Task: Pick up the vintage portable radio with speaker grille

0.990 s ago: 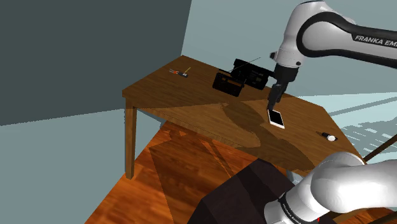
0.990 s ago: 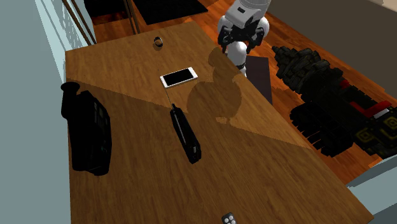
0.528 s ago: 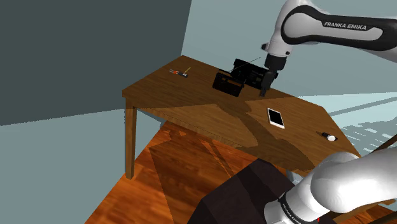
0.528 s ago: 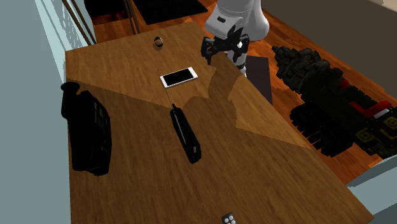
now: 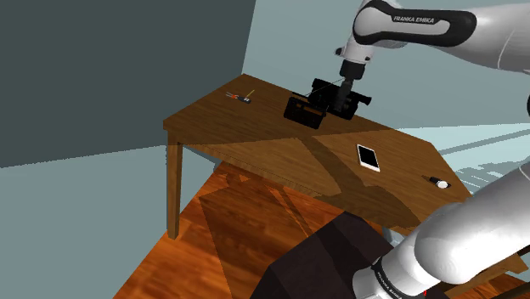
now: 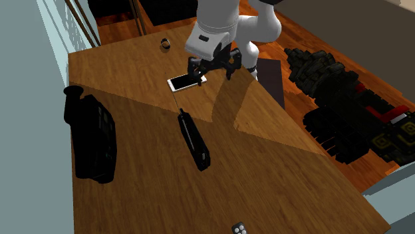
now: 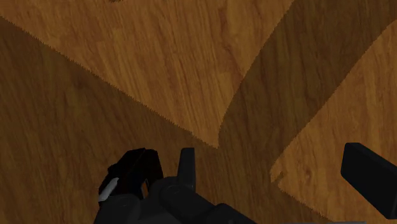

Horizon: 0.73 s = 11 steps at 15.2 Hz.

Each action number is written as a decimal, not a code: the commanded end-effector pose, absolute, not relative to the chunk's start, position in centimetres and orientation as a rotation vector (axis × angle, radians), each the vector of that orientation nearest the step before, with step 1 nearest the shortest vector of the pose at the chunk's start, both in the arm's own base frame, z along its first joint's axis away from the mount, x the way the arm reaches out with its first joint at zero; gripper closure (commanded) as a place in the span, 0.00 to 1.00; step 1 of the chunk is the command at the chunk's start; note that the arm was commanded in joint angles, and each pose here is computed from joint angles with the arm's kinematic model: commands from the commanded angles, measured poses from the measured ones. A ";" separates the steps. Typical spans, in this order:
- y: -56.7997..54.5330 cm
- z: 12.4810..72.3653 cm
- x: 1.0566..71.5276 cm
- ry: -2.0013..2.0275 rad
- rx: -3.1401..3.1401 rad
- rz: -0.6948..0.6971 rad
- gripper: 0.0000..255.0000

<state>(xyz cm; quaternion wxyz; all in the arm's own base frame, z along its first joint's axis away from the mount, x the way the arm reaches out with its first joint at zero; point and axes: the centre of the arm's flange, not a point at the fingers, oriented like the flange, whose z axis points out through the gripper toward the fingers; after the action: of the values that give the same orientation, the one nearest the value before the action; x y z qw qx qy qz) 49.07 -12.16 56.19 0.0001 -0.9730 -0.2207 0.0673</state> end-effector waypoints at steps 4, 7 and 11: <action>-14.7 56.5 55.2 -0.812 -3.003 0.179 0.00; -16.0 56.7 58.9 -0.879 -2.968 0.159 0.00; -17.5 57.0 63.9 -0.966 -2.920 0.134 0.00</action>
<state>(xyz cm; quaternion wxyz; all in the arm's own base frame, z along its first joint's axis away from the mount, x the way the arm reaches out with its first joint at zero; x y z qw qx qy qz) 62.58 -17.60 56.91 0.0285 -0.9510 -0.3044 0.0456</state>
